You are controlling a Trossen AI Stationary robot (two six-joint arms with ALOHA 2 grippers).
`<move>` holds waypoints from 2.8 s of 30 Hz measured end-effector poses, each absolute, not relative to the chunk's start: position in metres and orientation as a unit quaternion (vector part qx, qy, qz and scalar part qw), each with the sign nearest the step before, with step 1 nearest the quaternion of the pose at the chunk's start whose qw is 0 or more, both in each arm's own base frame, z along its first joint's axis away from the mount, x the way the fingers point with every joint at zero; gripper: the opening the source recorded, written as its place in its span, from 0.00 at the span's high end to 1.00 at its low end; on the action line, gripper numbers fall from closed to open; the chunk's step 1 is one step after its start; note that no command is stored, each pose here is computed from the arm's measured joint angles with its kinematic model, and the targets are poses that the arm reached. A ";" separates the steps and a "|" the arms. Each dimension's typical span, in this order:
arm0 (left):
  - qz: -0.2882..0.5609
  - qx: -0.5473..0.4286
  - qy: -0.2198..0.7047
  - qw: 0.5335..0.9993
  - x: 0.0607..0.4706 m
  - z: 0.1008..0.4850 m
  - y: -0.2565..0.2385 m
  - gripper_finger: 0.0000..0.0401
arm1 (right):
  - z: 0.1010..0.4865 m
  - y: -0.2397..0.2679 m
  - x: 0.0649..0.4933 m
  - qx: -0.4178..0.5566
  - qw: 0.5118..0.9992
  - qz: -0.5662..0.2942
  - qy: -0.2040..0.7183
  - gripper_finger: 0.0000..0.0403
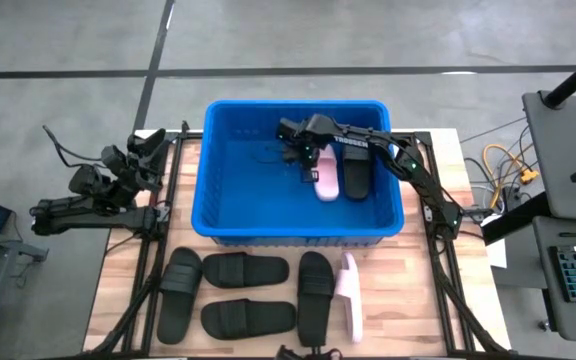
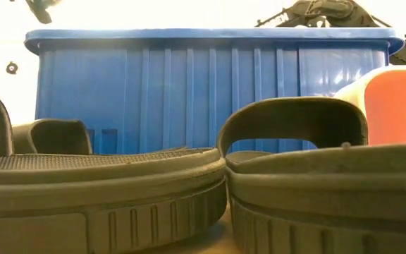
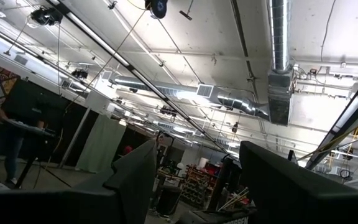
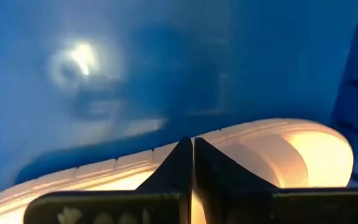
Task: Pick and place slides into bin
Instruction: Put the pink slide into the blue bin
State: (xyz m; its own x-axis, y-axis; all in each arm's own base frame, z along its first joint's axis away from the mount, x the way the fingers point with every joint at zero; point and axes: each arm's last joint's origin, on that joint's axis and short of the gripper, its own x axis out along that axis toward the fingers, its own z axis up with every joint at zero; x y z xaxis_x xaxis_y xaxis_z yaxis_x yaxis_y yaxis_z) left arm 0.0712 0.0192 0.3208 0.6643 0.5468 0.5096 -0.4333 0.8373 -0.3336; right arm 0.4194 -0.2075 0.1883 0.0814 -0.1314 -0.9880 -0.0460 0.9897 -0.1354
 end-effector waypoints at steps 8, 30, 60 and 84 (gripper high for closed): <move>0.270 -0.092 -0.308 0.908 0.071 0.321 0.019 0.46 | 0.180 -0.210 0.412 -0.061 0.707 -0.061 0.702 0.98; 0.266 -0.105 -0.312 0.906 0.071 0.321 0.019 0.46 | 0.168 -0.237 0.415 -0.108 0.709 -0.098 0.689 0.98; 0.266 -0.104 -0.312 0.906 0.071 0.321 0.019 0.46 | 0.326 -0.175 0.431 -0.070 0.857 -0.200 0.469 0.98; 0.267 -0.102 -0.302 0.909 0.072 0.319 0.019 0.46 | 0.469 0.087 0.350 -0.114 0.958 -0.070 0.253 0.79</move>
